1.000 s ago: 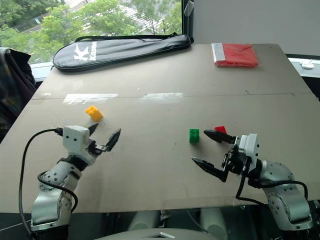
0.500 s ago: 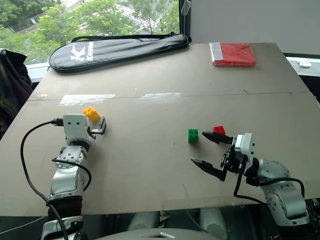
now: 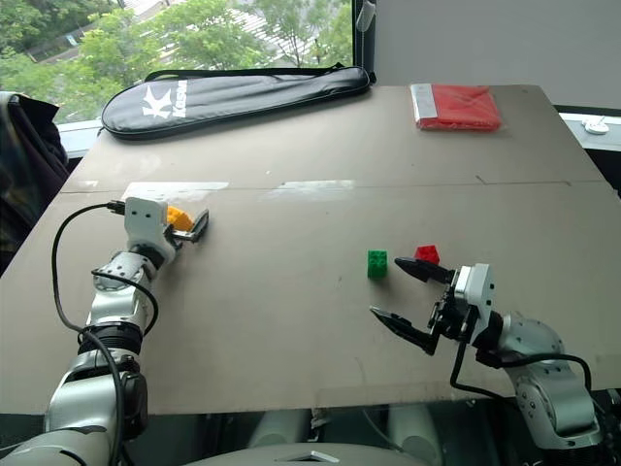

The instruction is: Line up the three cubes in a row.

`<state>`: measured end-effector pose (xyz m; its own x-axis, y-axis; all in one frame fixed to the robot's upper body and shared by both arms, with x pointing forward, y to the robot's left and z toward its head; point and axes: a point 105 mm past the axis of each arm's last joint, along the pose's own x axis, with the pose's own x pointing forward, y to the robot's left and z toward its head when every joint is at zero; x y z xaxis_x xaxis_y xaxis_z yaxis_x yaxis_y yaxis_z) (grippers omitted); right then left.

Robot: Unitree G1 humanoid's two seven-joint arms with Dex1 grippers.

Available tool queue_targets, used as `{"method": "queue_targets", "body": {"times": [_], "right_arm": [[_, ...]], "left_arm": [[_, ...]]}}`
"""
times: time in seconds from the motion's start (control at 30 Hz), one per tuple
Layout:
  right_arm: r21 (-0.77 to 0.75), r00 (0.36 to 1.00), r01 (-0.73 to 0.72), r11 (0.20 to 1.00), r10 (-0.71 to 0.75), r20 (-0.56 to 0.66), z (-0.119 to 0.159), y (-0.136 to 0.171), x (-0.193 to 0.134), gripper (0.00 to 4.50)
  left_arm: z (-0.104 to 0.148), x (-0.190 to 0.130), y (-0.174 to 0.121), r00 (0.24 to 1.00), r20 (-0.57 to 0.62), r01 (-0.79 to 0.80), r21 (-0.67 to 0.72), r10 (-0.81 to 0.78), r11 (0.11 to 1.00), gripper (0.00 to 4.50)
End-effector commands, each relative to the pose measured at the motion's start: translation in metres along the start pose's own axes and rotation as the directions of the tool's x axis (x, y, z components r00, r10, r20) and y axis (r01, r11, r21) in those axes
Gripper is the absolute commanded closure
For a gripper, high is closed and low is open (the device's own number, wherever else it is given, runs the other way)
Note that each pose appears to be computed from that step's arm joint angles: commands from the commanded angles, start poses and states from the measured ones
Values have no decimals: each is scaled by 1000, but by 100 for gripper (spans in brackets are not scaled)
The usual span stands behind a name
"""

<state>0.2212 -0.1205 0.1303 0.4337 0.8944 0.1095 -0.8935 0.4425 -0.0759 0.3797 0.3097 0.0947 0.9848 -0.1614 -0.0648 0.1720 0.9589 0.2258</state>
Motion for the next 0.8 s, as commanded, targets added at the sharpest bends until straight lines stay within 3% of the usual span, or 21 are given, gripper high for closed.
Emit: {"method": "queue_targets", "body": {"times": [0.03, 0.07, 0.2, 0.23, 0.43, 0.6, 0.73, 0.8], "right_arm": [[-57, 1000, 3, 998, -1, 30, 14, 2, -1, 0], [-57, 999, 5, 998, -3, 32, 14, 3, -1, 0], [-48, 999, -1, 999, 3, 42, 15, 7, -2, 0], [-46, 999, -1, 999, 4, 45, 15, 7, -2, 0], [-44, 999, 1, 999, 1, 43, 14, 8, -4, 0], [-33, 999, 7, 999, -6, 35, 9, 9, -9, 0], [-32, 999, 29, 999, -29, 13, 2, 8, -17, 0], [-31, 999, 42, 999, -42, 1, -1, 8, -22, 0]], "left_arm": [[-17, -6, -17, 989, -34, 145, -52, -147, 988, 56], [-18, -7, -18, 986, -34, 160, -52, -162, 986, 83], [-19, -9, -21, 980, -32, 194, -54, -196, 980, 284], [-18, -9, -23, 977, -25, 210, -58, -211, 976, 314], [-1, -6, -65, 893, 25, 449, -41, -448, 893, 315], [25, -14, -155, 586, 45, 807, 47, -809, 588, 315], [29, -26, -195, 367, -31, 921, 153, -930, 359, 315], [33, -23, -207, 299, -55, 940, 191, -953, 284, 315]]}}
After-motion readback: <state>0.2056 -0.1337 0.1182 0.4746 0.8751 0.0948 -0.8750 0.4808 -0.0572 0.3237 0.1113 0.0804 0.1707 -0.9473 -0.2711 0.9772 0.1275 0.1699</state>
